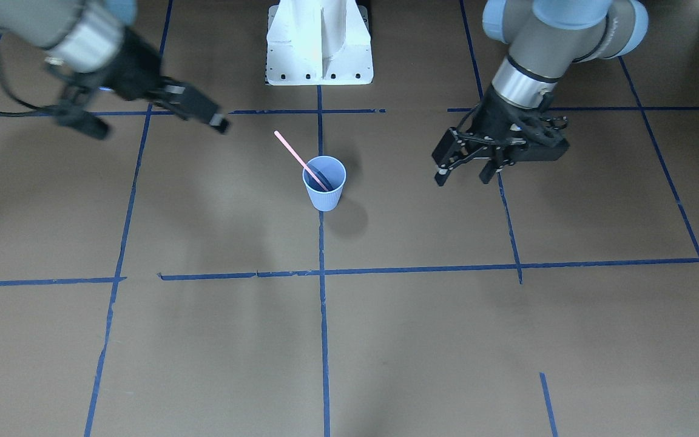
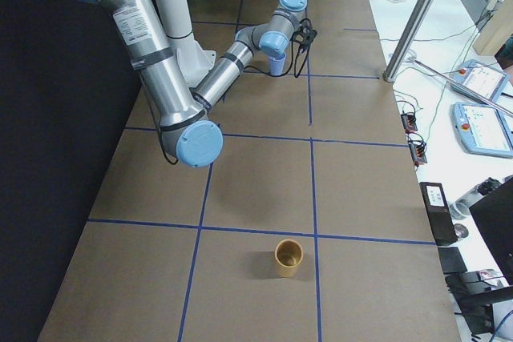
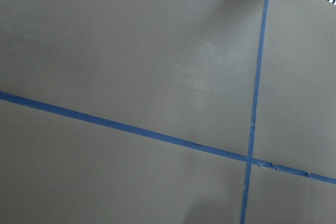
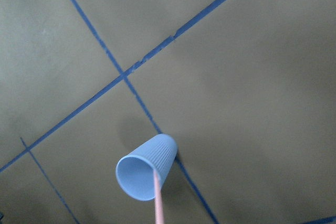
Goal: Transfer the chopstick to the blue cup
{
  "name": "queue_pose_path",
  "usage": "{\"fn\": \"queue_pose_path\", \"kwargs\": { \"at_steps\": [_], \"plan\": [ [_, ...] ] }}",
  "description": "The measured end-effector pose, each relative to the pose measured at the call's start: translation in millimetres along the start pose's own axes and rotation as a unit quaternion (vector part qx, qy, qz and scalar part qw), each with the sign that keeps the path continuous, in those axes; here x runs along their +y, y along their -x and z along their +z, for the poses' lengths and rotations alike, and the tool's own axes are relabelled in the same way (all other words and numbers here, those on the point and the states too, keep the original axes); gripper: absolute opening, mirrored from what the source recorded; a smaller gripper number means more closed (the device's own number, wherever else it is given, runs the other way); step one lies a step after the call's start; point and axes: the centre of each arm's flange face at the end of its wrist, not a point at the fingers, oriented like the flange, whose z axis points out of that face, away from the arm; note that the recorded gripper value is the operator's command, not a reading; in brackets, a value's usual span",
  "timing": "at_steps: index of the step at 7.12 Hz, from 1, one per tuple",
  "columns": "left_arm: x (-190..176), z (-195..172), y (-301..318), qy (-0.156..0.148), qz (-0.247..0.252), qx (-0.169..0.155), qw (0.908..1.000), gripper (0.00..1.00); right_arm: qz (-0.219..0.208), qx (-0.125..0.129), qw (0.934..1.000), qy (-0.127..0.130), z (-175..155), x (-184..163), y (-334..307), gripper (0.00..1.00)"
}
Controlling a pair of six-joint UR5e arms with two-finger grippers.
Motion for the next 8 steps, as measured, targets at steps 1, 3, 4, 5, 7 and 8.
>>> {"fn": "queue_pose_path", "kwargs": {
  "at_steps": [1,3,4,5,7,8],
  "plan": [
    [-5.4,-10.2,40.4,0.014,0.017,-0.014,0.9997,1.0,-0.032,0.011,0.9992,-0.021,-21.6,-28.6,-47.7,0.99],
    [-29.4,-47.6,142.6,0.039,0.066,-0.039,0.9963,1.0,-0.12,0.048,0.9895,-0.065,-61.7,-88.5,-147.0,0.99],
    [-44.8,-71.4,196.0,0.046,0.099,-0.048,0.9929,1.0,-0.168,0.069,0.9799,-0.083,-83.7,-120.9,-195.6,0.99],
    [-62.7,-96.5,253.5,0.047,0.141,-0.062,0.987,1.0,-0.219,0.094,0.9662,-0.098,-104.4,-156.4,-247.9,0.99],
    [-104.5,-134.4,365.2,0.057,0.212,-0.104,0.9701,1.0,-0.311,0.153,0.9315,-0.112,-140.6,-215.5,-339.8,0.99],
    [-120.8,-147.8,415.5,0.068,0.23,-0.118,0.9637,1.0,-0.338,0.177,0.9181,-0.107,-161.8,-234.2,-376.7,1.0]
  ]
}}
